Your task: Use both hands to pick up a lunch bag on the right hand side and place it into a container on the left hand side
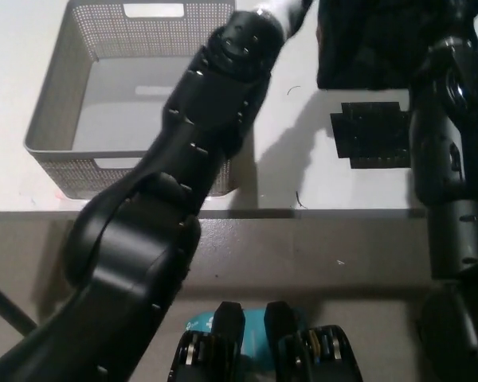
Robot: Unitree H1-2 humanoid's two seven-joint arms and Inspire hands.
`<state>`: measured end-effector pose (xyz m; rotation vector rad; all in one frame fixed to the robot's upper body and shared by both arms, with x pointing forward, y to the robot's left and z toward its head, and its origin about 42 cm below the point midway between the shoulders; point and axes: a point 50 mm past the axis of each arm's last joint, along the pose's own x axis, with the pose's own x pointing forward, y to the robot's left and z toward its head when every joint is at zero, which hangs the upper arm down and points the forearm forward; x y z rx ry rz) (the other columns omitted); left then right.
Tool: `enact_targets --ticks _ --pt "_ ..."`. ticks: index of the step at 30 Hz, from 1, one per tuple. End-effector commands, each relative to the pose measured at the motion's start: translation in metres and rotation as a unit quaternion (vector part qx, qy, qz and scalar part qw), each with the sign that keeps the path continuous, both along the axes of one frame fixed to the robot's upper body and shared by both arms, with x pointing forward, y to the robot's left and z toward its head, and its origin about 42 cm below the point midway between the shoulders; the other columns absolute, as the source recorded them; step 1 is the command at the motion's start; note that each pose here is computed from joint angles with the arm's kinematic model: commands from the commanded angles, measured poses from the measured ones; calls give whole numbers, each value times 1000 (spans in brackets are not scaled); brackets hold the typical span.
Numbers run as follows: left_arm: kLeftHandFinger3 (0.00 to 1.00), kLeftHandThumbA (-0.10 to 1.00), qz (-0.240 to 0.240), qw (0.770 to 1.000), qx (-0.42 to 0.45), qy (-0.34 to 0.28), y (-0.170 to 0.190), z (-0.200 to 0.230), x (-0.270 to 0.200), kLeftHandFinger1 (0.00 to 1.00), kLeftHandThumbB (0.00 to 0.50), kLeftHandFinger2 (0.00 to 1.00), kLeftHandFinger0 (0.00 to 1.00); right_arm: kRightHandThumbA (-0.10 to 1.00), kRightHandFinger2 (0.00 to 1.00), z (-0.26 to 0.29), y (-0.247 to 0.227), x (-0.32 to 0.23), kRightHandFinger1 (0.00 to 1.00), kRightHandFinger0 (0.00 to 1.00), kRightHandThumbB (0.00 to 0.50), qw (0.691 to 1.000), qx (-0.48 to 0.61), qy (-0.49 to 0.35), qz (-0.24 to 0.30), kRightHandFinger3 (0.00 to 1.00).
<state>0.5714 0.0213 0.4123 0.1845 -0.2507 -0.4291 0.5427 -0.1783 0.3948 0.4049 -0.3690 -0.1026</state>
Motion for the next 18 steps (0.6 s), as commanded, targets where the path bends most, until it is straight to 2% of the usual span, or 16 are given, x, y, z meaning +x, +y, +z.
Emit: enact_targets --ticks 1,2,4,7,8,10,13,14,17,18 --pt "1000 1000 -42 994 -42 -95 -6 85 -14 1000 232 1000 1000 1000 1000 98 84 1 1000 1000 144 989 -59 -89 100 1000" --pt "1000 1000 -30 994 -52 -92 7 91 -13 1000 254 1000 1000 1000 1000 105 96 3 1000 1000 151 988 -69 -87 109 1000" --pt "1000 1000 -10 993 -73 -94 24 93 -13 1000 252 1000 1000 1000 1000 111 113 3 1000 1000 141 984 -72 -91 134 1000" --pt "1000 1000 -3 986 -123 -113 54 105 -16 1000 201 1000 1000 1000 1000 129 145 0 1000 1000 156 976 -94 -94 172 1000" --pt "1000 1000 9 984 -130 -124 63 106 -19 1000 221 1000 1000 1000 1000 133 154 -3 1000 1000 175 973 -111 -96 179 1000" --pt "1000 1000 31 982 -128 -133 77 108 -24 1000 247 1000 1000 1000 1000 138 167 -6 1000 1000 178 969 -128 -101 187 1000" --pt "1000 1000 60 976 -135 -162 116 115 -36 1000 234 1000 1000 1000 1000 150 204 -18 1000 1000 159 959 -150 -110 212 1000" --pt "1000 1000 76 973 -130 -173 138 118 -42 1000 233 1000 1000 1000 1000 154 225 -25 1000 1000 168 953 -155 -113 236 1000" --pt "1000 1000 88 970 -140 -181 159 119 -51 1000 235 1000 1000 1000 1000 157 244 -31 1000 1000 170 946 -171 -121 247 1000" --pt "1000 1000 109 965 -147 -190 176 117 -59 1000 234 1000 1000 1000 1000 157 261 -39 1000 1000 179 944 -179 -117 251 1000"
